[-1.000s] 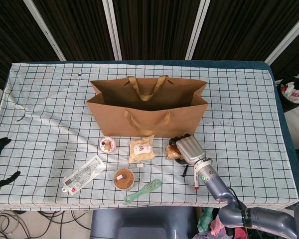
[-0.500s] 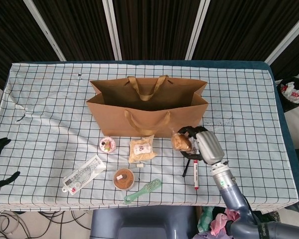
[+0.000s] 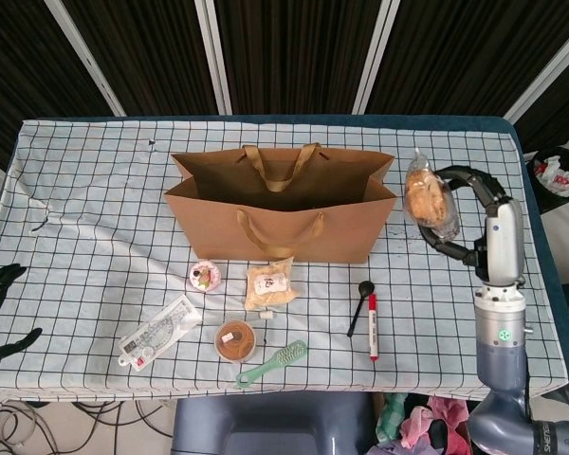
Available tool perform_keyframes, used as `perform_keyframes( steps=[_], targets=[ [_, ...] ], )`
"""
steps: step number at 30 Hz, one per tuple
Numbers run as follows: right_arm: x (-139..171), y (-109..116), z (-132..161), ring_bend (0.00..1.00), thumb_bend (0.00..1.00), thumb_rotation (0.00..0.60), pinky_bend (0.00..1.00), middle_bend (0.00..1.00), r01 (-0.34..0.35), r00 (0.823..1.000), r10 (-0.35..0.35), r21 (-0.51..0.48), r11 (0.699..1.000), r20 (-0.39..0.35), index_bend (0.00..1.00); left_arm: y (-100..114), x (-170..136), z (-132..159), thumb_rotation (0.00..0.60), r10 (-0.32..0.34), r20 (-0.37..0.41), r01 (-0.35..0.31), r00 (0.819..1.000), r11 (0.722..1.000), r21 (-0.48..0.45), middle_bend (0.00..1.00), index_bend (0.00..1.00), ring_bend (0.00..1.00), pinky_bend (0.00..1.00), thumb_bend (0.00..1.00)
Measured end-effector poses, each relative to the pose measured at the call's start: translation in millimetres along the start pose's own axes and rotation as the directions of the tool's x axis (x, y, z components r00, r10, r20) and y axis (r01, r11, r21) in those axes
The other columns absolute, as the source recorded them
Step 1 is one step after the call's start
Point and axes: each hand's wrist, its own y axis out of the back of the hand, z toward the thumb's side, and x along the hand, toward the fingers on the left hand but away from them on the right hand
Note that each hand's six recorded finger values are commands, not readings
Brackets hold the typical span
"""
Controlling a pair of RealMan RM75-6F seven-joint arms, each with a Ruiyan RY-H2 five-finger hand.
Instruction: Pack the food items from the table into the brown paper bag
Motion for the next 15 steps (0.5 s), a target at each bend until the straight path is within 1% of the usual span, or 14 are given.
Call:
perform_keyframes(
  steps=[4, 7, 11, 13, 15],
  targets=[
    [-27, -14, 5, 0.49, 0.36, 0.600, 0.32, 0.45, -0.056, 0.998, 0.056, -0.001, 0.998, 0.005, 0.43, -1, 1, -1, 0.600, -0.004, -0.003, 0.004, 1.000, 1.000, 0.003, 0.14, 0.14, 0.02, 0.05, 0.10],
    [-47, -29, 7, 0.49, 0.36, 0.600, 0.32, 0.45, -0.103, 0.994, 0.103, -0.024, 0.994, 0.023, 0.43, -3, 2, -1, 0.600, -0.009, -0.005, 0.009, 1.000, 1.000, 0.005, 0.14, 0.14, 0.02, 0.05, 0.10],
    [-63, -46, 5, 0.49, 0.36, 0.600, 0.32, 0.45, -0.137, 0.988, 0.144, -0.119, 0.983, 0.049, 0.44, -4, 3, -1, 0.600, -0.014, -0.004, 0.014, 1.000, 1.000, 0.005, 0.14, 0.14, 0.02, 0.05, 0.10],
    [-70, -59, 4, 0.49, 0.36, 0.600, 0.32, 0.45, -0.164, 0.983, 0.176, -0.178, 0.970, 0.053, 0.44, -5, 3, -1, 0.600, -0.017, -0.007, 0.017, 1.000, 1.000, 0.007, 0.14, 0.14, 0.02, 0.05, 0.10],
    [-76, -73, 3, 0.49, 0.36, 0.600, 0.32, 0.45, -0.189, 0.977, 0.205, -0.209, 0.959, 0.053, 0.44, -5, 3, -1, 0.600, -0.018, -0.006, 0.018, 1.000, 1.000, 0.008, 0.14, 0.14, 0.02, 0.05, 0.10]
  ],
)
